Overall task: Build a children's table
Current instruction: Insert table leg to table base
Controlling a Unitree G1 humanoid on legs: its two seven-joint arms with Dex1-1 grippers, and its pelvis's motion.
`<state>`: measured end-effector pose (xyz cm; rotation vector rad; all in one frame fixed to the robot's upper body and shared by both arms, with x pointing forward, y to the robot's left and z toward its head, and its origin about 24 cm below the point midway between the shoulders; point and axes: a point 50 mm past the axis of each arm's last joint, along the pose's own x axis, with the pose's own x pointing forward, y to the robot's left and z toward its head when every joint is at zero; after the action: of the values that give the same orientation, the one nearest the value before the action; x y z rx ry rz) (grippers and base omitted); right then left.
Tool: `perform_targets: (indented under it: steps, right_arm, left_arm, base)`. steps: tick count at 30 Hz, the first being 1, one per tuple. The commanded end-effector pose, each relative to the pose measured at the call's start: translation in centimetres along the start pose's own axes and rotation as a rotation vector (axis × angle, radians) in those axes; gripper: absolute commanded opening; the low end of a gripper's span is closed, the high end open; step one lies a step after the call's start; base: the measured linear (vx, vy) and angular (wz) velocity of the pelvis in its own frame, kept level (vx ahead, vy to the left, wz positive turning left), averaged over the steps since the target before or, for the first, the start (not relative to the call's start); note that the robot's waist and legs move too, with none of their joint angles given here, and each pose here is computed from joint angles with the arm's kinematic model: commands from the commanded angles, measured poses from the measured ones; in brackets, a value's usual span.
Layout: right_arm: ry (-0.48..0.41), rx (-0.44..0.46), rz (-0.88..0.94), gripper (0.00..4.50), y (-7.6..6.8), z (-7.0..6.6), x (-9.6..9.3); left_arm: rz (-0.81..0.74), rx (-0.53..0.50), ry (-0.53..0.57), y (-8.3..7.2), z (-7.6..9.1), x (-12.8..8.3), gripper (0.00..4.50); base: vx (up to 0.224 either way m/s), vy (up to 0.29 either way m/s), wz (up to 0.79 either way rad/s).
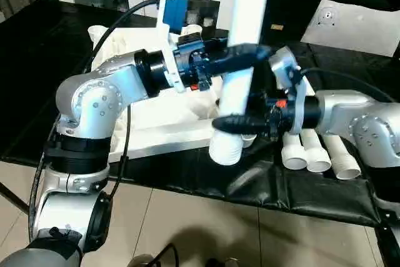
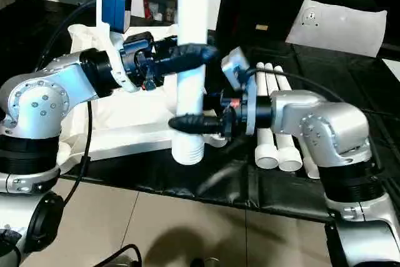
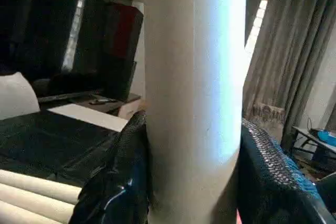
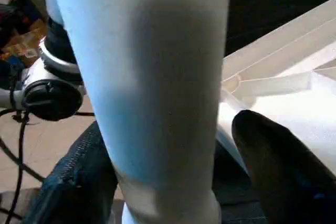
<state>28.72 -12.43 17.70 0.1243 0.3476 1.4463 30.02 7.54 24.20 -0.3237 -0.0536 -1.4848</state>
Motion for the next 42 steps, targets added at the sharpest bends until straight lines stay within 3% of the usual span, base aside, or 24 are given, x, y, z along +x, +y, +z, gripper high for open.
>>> perform_targets:
  steps: [1,14,31,34,42]
  right_arm:
    - [0.027,0.002,-0.006,3.12,0.0,-0.5,-0.4]
    - [0.023,0.014,0.017,2.08,0.1,-1.2,-0.3]
    - [-0.014,0.014,0.042,1.99,0.3,-1.4,-0.2]
    - [-0.017,0.015,0.037,1.99,0.3,-1.5,-0.2]
    - [-0.037,0.02,0.015,1.98,0.2,-1.7,-0.2]
  left_arm:
    - [-0.079,0.047,-0.005,-1.1,0.9,0.9,1.84]
    - [-0.109,0.049,-0.004,-1.3,0.9,1.0,1.82]
    - [-0.163,0.025,-0.039,-2.1,1.2,1.2,1.82]
    - [-0.162,0.01,-0.044,-2.0,1.3,1.1,2.52]
    - [-0.132,-0.018,-0.085,-1.6,1.3,0.8,3.31]
  base:
    - [0.0,0.0,0.0]
    - [0.0,0.0,0.0]
    - [0.0,0.0,0.0]
    - [0.0,0.0,0.0]
    - [0.0,0.0,0.0]
